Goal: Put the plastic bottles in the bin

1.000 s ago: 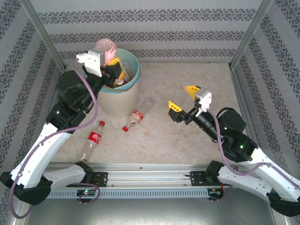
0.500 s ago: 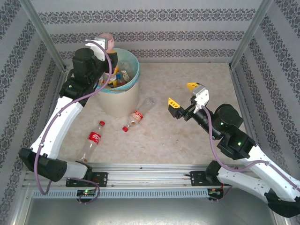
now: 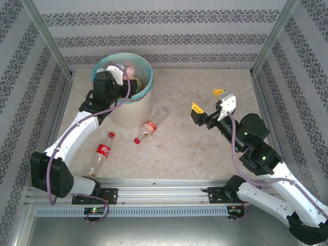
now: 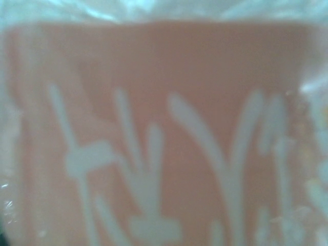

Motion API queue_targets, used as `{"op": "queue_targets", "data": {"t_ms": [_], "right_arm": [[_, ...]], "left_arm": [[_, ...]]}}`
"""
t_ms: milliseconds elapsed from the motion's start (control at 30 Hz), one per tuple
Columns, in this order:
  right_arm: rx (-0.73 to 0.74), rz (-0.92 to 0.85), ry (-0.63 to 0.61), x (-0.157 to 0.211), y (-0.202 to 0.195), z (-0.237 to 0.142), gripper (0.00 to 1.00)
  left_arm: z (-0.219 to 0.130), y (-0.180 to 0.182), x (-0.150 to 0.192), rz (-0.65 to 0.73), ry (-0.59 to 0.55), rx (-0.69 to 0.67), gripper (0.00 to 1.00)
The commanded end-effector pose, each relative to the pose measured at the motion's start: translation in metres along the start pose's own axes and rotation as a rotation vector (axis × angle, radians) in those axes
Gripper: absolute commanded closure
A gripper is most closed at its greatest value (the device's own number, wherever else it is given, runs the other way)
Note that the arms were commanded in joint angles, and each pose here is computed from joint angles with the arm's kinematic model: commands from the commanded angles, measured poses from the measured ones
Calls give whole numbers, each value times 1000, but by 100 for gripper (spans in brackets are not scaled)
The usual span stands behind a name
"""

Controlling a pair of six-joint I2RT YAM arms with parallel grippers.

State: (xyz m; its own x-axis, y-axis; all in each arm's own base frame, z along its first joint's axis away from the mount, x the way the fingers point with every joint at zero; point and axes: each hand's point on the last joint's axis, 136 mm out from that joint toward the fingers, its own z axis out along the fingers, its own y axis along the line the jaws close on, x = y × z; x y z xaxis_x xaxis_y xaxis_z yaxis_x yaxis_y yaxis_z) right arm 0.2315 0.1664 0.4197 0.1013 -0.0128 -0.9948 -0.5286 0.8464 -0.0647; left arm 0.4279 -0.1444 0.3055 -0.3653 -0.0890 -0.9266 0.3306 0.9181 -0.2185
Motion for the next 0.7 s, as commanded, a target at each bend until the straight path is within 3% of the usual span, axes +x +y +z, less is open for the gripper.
{"op": "queue_targets", "data": {"t_ms": [0,33,100,133,167,433,667], "right_arm": [[-1,28,4,3,-1,2,13],[-5,32,8,4,0,3,13],[-13,40,8,4,2,3,13],[-13,44,10,5,2,4,13],[-11,47,11,5,1,4,13],[-23,63,16,6,4,11,13],[-30,71,33,11,7,15,13]], "left_arm": [[-5,-3,-3,36,-39,25,52],[-6,-1,-3,39,-33,12,45],[-13,-1,-13,56,-45,3,13],[-16,-2,-19,64,-57,2,3],[-21,-3,-29,71,-77,1,0],[-55,-20,-97,53,-156,21,3],[-42,-24,-88,18,-60,53,19]]}}
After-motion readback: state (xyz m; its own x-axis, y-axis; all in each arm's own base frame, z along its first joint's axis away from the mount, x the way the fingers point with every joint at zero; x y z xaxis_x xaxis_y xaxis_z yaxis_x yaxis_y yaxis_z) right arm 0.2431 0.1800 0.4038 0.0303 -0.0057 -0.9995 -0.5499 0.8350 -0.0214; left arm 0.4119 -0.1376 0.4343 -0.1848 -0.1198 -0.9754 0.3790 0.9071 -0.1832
